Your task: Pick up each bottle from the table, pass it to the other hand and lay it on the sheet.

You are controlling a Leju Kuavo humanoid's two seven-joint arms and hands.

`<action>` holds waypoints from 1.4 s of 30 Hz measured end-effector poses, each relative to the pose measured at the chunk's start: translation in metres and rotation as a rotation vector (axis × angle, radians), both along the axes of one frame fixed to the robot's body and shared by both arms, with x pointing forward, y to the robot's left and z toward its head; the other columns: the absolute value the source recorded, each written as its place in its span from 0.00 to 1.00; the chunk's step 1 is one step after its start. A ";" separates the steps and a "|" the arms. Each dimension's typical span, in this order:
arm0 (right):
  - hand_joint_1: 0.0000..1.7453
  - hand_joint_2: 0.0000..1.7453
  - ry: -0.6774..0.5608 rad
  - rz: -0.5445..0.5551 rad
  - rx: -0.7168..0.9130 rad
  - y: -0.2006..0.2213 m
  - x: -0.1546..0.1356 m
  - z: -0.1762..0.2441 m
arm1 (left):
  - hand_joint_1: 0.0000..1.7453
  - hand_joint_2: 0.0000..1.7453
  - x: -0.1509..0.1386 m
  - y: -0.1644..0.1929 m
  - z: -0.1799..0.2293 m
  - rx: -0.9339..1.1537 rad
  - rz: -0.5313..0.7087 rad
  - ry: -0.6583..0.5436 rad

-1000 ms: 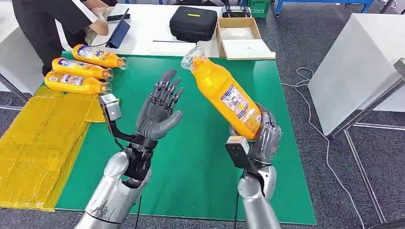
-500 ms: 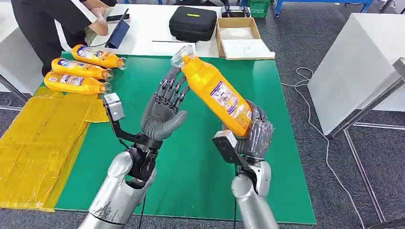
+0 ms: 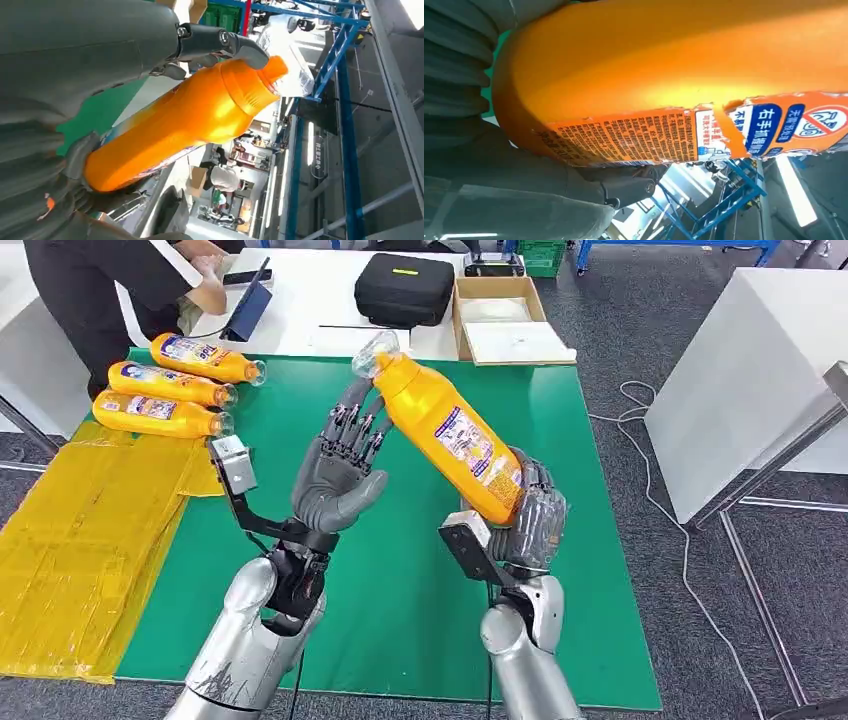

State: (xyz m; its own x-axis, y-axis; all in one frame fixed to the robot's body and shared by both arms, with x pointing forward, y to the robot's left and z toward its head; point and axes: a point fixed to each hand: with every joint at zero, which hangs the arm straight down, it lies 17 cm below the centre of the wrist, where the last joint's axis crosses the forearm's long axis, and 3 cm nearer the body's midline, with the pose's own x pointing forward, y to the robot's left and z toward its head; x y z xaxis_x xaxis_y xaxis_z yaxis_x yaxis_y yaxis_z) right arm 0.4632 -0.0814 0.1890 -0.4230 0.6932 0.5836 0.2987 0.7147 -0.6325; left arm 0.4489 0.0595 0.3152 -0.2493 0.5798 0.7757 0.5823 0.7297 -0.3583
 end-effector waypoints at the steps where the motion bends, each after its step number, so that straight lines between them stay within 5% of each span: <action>1: 0.98 1.00 0.000 0.001 -0.006 0.002 0.000 0.000 | 0.00 1.00 0.000 0.000 0.000 0.001 0.001 0.000; 17: 0.99 1.00 -0.095 0.103 -0.088 0.048 -0.013 0.030 | 0.00 1.00 0.010 0.009 -0.003 -0.037 0.013 0.034; 28: 1.00 1.00 -0.200 0.129 -0.054 0.044 -0.020 0.061 | 0.00 1.00 0.016 0.003 0.002 -0.041 -0.009 0.036; 42: 1.00 1.00 -0.026 0.203 -0.019 0.086 -0.011 0.024 | 0.00 1.00 0.027 0.010 0.004 -0.044 0.013 0.034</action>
